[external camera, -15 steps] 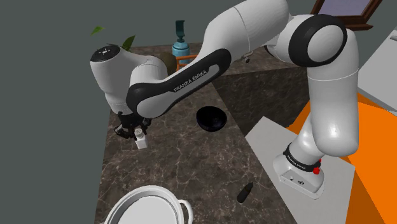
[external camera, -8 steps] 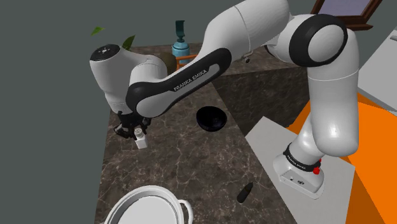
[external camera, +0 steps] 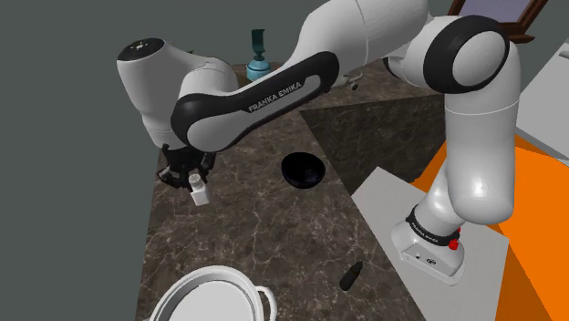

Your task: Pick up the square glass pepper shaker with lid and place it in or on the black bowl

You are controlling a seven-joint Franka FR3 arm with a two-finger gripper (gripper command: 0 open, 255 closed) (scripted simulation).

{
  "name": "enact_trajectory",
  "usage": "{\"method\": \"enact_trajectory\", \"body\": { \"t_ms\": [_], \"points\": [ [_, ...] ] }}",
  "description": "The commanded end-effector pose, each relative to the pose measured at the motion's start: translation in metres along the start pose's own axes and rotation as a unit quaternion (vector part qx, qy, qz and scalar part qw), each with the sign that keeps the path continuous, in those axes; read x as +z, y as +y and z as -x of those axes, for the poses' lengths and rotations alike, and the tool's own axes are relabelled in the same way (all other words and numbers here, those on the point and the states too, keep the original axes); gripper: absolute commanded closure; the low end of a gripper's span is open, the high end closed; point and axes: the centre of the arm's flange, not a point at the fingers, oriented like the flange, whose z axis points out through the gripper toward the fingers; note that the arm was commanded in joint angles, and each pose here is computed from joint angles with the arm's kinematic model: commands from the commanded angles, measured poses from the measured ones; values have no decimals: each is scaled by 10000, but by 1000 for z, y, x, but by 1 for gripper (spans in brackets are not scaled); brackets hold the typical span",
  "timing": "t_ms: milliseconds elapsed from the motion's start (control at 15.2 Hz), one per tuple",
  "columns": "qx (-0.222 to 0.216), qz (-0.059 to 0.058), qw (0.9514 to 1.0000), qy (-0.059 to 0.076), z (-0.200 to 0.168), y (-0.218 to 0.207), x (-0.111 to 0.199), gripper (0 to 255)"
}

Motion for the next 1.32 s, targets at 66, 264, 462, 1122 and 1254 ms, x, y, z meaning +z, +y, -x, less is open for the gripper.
{"method": "enact_trajectory", "body": {
  "t_ms": [66, 264, 462, 1122, 1254],
  "points": [
    [0, 1, 10000, -2, -1, 1, -16, 255],
    [0, 1, 10000, -2, -2, 2, -32, 255],
    [0, 1, 10000, -2, -3, 2, -48, 255],
    [0, 1, 10000, -2, -6, 5, -100, 255],
    [0, 1, 10000, -2, -7, 6, -111, 255]
  ]
}}
